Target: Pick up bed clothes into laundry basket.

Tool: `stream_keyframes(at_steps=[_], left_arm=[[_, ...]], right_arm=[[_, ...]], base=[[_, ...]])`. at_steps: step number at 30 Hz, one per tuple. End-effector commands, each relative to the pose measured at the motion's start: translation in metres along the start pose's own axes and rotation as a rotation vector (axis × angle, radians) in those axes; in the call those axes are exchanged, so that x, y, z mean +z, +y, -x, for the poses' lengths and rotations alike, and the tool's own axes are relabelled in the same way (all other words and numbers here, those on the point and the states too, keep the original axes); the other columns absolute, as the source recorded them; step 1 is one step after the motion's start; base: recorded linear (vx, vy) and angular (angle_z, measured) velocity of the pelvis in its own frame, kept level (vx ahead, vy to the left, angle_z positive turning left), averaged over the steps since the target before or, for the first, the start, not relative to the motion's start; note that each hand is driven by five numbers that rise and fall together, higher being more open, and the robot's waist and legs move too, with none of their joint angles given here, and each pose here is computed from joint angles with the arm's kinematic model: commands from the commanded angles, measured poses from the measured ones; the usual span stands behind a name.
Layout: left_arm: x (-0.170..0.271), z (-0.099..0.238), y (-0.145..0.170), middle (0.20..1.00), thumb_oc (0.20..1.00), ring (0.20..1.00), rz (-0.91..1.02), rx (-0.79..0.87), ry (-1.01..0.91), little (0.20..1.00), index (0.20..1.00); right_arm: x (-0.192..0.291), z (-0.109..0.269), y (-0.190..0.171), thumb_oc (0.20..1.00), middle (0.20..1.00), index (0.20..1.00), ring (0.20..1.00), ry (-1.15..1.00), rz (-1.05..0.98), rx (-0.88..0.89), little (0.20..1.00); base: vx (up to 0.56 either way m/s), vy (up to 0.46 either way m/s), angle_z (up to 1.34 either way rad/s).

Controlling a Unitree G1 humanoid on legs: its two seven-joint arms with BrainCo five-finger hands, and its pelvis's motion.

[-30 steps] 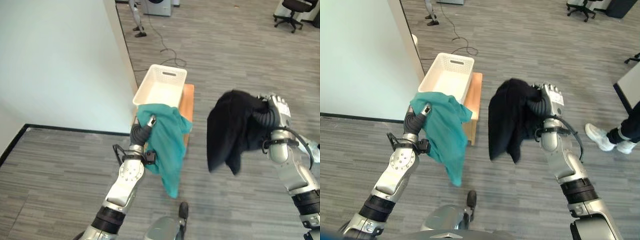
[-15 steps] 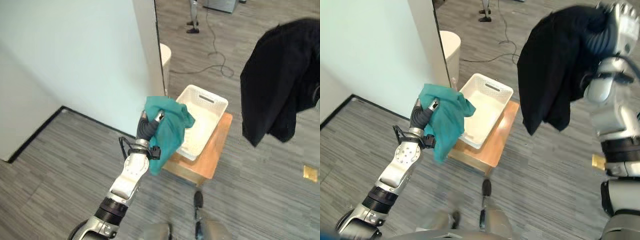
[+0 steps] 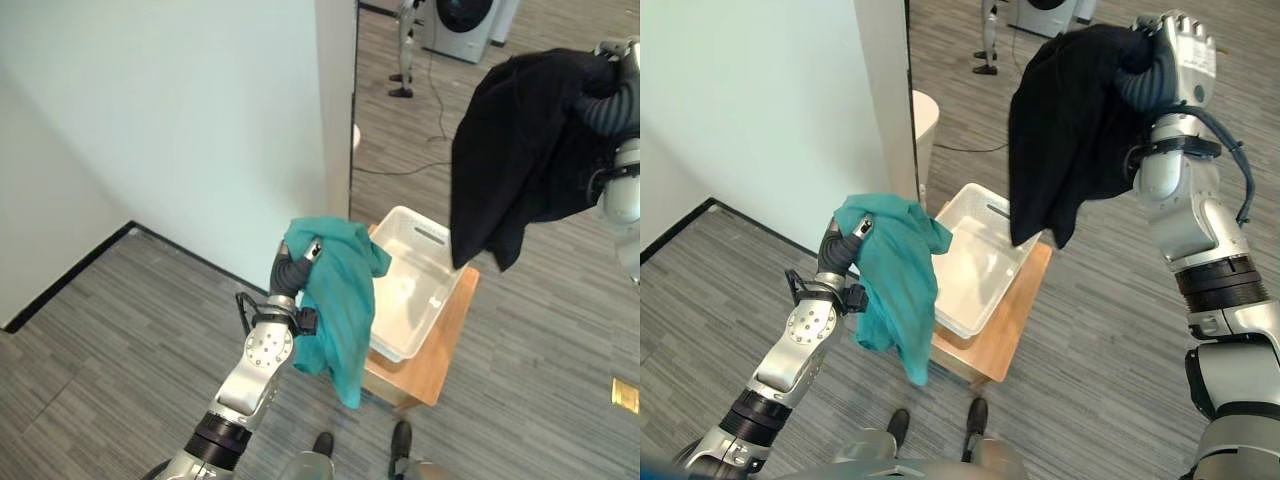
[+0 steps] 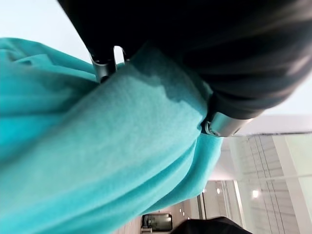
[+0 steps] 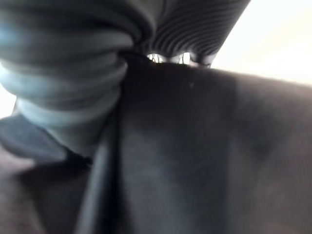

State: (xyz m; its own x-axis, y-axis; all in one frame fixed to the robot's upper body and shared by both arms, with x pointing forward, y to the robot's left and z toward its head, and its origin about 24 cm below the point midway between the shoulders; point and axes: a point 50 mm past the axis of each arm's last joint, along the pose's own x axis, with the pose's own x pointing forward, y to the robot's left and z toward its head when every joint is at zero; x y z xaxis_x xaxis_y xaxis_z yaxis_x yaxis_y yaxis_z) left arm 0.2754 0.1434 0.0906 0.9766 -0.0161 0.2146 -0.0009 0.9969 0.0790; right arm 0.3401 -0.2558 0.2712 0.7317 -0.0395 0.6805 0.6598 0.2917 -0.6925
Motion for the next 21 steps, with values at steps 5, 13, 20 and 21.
stream_keyframes(at_steps=[5,13,20,21], left_arm=[[0.030,-0.005,-0.010,0.200,0.200,0.200,0.122,-0.046,-0.152,0.200,0.200],[0.023,-0.001,-0.015,0.200,0.200,0.200,0.158,-0.070,-0.112,0.200,0.200],[0.026,-0.001,-0.027,0.200,0.200,0.200,0.141,-0.182,-0.117,0.200,0.200],[0.026,-0.002,-0.027,0.200,0.200,0.200,0.141,-0.182,-0.118,0.200,0.200]], right_arm=[[-0.012,0.010,0.018,0.200,0.200,0.200,0.200,0.085,0.016,0.034,0.200],[-0.023,0.055,0.074,1.000,1.000,1.000,1.000,0.168,0.052,0.268,1.000],[-0.060,0.072,0.099,1.000,1.000,1.000,1.000,0.362,0.080,0.430,1.000],[-0.060,0.071,0.099,1.000,1.000,1.000,1.000,0.361,0.079,0.429,1.000]], base=[[-0.03,-0.004,0.16],[-0.03,-0.012,0.16],[-0.01,0.004,0.16],[0.00,0.000,0.00]])
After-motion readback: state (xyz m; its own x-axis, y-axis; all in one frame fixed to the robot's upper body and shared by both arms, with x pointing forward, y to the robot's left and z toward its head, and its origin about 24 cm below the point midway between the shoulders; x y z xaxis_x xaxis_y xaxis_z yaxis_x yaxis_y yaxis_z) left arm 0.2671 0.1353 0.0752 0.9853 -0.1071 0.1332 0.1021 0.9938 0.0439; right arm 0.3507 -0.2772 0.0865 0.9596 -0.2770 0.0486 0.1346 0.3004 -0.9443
